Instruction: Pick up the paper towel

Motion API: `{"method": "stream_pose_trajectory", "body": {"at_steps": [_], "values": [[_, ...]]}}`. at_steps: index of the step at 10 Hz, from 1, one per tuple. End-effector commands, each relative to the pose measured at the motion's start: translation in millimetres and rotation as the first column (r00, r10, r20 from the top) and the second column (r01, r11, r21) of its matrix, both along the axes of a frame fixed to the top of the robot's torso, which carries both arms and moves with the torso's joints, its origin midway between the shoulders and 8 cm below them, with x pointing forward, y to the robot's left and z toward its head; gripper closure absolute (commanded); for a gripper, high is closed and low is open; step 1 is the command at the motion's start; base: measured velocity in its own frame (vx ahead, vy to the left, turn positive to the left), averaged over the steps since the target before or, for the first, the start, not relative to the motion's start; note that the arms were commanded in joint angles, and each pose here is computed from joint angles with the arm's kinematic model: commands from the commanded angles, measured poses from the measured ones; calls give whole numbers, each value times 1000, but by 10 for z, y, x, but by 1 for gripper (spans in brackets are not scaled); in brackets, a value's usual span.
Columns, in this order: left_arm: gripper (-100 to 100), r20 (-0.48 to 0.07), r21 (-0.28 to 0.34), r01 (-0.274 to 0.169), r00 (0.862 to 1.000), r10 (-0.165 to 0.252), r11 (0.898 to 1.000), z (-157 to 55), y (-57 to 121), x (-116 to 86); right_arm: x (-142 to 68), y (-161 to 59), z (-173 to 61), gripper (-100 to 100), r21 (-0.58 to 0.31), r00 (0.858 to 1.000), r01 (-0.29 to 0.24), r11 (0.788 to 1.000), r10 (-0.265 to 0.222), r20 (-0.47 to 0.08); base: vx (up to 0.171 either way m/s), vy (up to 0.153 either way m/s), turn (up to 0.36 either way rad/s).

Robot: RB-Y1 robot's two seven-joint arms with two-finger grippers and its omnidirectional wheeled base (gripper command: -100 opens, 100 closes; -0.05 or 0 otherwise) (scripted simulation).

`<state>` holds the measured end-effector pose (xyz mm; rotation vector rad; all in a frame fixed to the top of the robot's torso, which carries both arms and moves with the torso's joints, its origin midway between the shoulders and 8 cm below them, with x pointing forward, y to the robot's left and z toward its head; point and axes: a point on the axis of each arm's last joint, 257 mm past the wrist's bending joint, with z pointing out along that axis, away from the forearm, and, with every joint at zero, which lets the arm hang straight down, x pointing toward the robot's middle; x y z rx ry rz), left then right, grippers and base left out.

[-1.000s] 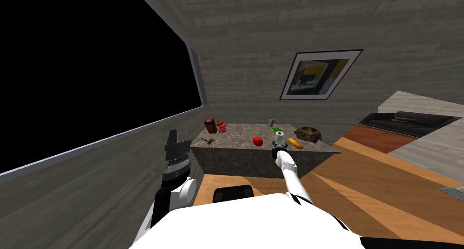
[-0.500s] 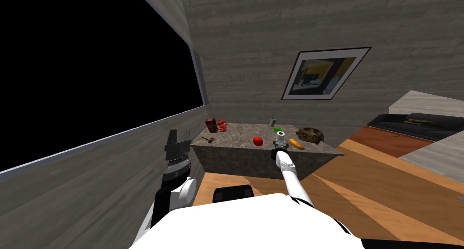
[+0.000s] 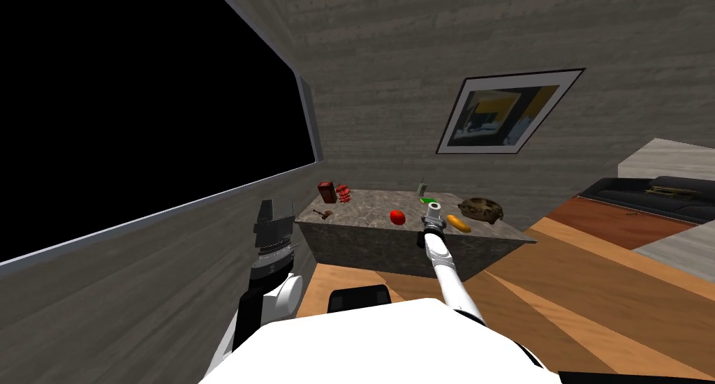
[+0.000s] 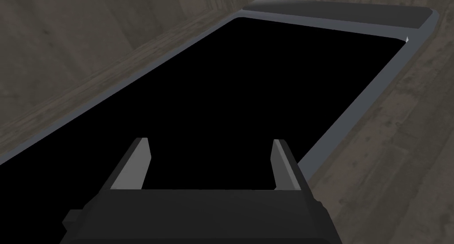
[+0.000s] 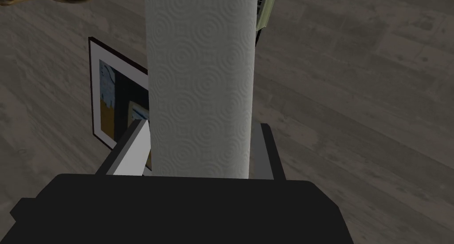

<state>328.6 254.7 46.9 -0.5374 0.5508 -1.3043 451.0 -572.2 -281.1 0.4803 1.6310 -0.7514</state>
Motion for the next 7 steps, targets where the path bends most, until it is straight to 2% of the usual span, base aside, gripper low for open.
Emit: {"method": "stream_pose_trajectory", "body": {"at_steps": [1,2,4,5,6,7], "values": [[0,0,0,0,1000,0,1000,0,0,0,-51,59,103,100,-32,1000,13,999,-12,27,-33,-34,167],[0,0,0,0,1000,0,1000,0,0,0,-69,40,147,100,-40,999,24,999,-22,42,-45,-51,129],[0,0,0,0,1000,0,1000,0,0,0,-51,57,196,100,-49,998,16,999,-13,60,-17,-14,-18],[0,0,0,0,1000,0,1000,0,0,0,-51,57,196,100,-27,997,16,1000,-14,82,0,4,-11],[0,0,0,0,1000,0,1000,0,0,0,-56,48,192,100,-40,998,18,999,-15,68,0,0,0],[0,0,0,0,1000,0,1000,0,0,0,-56,48,193,0,-36,997,18,999,-16,72,0,0,0]]}}
